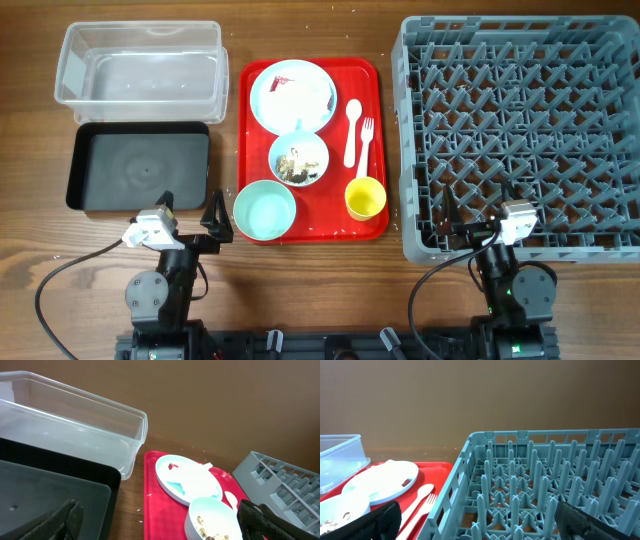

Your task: Sort waste into correct bins and load items into the dishwasher rack

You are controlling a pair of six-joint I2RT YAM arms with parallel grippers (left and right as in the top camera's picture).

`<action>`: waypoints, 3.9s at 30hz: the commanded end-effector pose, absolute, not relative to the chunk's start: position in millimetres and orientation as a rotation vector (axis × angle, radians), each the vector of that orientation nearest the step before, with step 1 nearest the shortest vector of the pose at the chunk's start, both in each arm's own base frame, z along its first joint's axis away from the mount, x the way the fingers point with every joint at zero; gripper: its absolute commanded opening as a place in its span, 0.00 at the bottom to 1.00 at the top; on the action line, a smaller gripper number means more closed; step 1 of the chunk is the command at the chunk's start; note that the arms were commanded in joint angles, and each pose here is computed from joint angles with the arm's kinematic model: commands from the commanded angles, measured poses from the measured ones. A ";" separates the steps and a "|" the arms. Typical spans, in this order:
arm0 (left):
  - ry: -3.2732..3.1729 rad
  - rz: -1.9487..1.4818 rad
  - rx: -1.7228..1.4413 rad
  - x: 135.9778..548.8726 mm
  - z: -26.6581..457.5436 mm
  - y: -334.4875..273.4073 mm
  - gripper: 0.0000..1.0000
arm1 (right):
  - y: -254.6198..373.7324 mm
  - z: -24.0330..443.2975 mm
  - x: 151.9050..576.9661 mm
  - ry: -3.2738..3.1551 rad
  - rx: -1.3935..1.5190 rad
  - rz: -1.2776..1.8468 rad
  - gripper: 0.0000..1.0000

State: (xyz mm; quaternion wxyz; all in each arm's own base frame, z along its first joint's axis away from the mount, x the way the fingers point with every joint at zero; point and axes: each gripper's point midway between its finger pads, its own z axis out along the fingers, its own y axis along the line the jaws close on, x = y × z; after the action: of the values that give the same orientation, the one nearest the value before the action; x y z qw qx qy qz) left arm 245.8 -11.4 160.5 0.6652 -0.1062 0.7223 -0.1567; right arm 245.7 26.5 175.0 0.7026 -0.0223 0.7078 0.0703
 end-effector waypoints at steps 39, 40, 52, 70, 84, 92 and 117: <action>2.588 -0.463 0.274 491.4 189.1 -164.0 1.00 | 61.8 266.1 353.4 2.121 -0.083 0.359 1.00; 2.615 -0.453 0.306 494.2 167.8 -177.3 1.00 | 70.2 256.1 351.9 2.158 -0.108 0.416 1.00; 2.849 -0.268 0.325 506.4 -3.0 -184.7 0.92 | 72.5 230.0 353.6 2.250 -0.101 0.437 1.00; 2.707 0.002 -0.815 428.8 202.9 47.9 0.04 | 72.5 230.2 353.7 2.249 -0.101 0.437 1.00; 2.442 -0.114 -0.425 551.8 169.6 90.1 1.00 | 72.4 228.9 352.7 2.256 -0.100 0.437 1.00; 2.468 -0.146 0.565 527.8 175.0 -137.5 1.00 | 72.4 228.5 352.3 2.258 -0.100 0.438 1.00; 2.609 -0.096 1.213 493.0 -28.1 -219.8 0.04 | 72.1 222.0 346.8 2.294 -0.093 0.440 1.00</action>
State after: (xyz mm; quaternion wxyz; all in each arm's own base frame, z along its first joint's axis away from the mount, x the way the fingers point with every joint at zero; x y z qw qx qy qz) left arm 503.7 -233.6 9.3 0.1784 0.4341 0.8816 -0.0490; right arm 344.1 68.3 214.8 0.3872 -0.0356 0.9067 0.1632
